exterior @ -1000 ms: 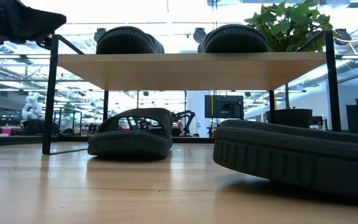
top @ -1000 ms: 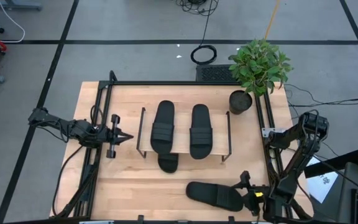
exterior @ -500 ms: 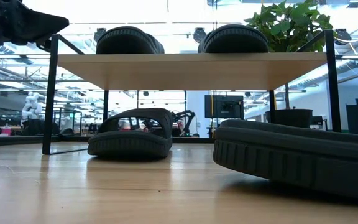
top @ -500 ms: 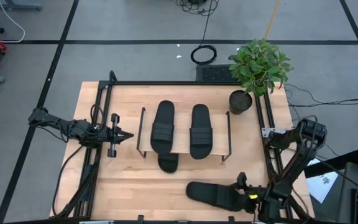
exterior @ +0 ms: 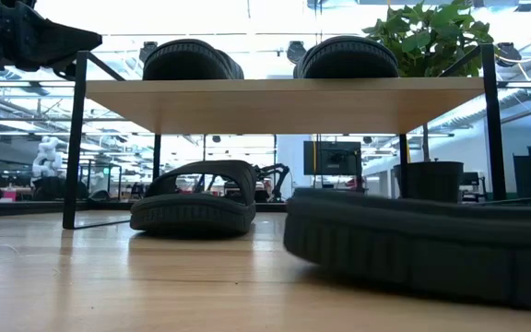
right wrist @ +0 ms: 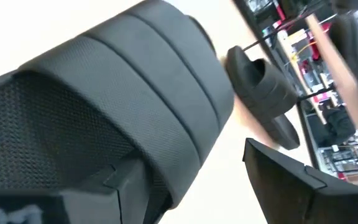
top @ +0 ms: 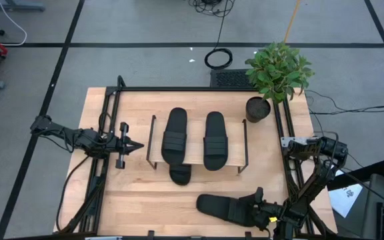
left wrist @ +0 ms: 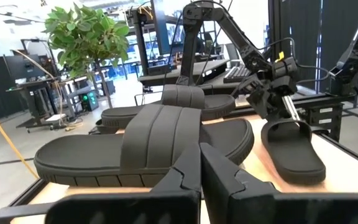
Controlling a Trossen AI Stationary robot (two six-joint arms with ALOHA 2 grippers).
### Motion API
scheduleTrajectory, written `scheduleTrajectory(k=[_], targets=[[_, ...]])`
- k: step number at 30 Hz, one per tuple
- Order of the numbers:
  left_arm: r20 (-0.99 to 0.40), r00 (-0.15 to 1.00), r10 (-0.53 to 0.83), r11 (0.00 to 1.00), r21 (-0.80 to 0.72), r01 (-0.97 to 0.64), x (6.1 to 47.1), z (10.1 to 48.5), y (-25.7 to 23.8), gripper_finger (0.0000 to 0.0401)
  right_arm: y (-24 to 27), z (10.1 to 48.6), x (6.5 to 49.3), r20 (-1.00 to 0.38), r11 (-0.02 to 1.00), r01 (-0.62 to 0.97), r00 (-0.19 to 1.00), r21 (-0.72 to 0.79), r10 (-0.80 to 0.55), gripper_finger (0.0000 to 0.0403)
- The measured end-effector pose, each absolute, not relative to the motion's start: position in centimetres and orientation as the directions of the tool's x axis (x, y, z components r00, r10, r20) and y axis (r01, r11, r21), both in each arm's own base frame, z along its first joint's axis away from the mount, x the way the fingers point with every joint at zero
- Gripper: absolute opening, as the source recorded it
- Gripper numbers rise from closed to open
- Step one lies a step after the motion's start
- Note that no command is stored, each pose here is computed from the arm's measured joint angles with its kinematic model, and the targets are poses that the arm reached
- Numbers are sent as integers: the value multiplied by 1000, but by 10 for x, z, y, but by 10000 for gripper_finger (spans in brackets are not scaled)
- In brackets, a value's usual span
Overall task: Pick and place slides into the shelf
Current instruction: Adjust the black slipper
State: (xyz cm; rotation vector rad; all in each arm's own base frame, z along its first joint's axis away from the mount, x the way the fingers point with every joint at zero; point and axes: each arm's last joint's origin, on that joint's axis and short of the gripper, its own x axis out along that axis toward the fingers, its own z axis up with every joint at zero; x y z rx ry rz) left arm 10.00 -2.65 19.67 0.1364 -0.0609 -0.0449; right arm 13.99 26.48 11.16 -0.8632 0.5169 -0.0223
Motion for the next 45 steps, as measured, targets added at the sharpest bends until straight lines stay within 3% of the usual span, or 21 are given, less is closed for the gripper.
scheduleTrajectory(k=[6, 12, 20, 27, 37, 45], targets=[[57, 997, -49, 990, 133, 41, 100, 197, -26, 13, 266, 114, 147, -419, 642, -192, 880, -742, -222, 235], [57, 997, -49, 991, 130, 41, 100, 197, -27, 15, 264, 115, 159, -445, 696, -180, 868, -696, -220, 218], [57, 997, -49, 991, 129, 41, 100, 197, -26, 2, 269, 117, 169, -476, 709, -242, 866, -663, -150, 135], [57, 997, -49, 992, 117, 42, 100, 197, -26, 14, 267, 118, 173, -459, 763, -182, 873, -621, -165, 13], [58, 997, -49, 993, 107, 43, 100, 197, -26, 3, 274, 128, 176, -340, 783, -53, 917, -619, -207, 4], [58, 997, -49, 992, 115, 43, 100, 197, -27, 14, 291, 163, 186, -260, 746, 54, 919, -663, -297, 2]])
